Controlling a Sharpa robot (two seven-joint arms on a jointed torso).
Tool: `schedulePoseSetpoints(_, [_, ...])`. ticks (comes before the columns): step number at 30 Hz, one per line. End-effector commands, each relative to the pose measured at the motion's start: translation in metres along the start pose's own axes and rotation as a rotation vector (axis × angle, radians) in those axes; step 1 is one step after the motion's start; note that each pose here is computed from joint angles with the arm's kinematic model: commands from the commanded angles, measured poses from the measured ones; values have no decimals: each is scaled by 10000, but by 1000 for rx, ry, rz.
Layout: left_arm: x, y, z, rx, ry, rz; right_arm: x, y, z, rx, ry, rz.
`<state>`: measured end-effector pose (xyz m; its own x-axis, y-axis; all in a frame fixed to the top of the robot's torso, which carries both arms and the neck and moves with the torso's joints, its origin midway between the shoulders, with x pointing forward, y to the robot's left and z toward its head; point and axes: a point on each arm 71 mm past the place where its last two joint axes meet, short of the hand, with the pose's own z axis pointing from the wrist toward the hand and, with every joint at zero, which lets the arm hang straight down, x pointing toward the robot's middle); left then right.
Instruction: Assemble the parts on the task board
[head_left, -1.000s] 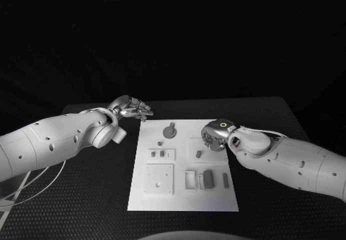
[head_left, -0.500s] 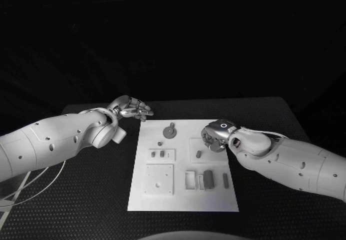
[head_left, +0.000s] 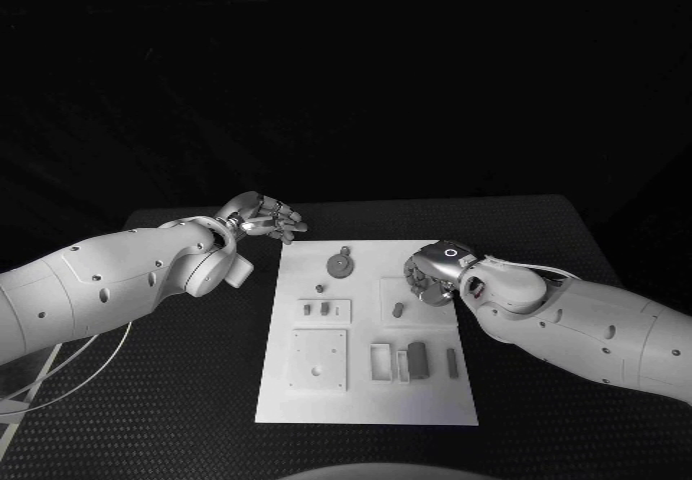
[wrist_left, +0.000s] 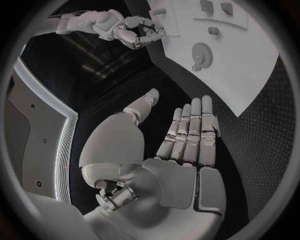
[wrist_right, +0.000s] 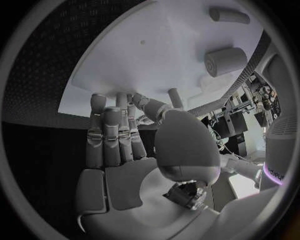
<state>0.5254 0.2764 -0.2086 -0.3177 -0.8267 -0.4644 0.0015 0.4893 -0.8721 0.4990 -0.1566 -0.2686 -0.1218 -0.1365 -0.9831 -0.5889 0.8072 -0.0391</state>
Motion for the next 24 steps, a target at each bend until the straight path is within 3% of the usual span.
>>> schedulePoseSetpoints(1, [7, -20, 5, 15, 6, 1, 30, -40, -23, 0, 24, 9])
schedulePoseSetpoints(24, [10, -19, 10, 15, 8, 1, -154, -64, -34, -12, 1, 50])
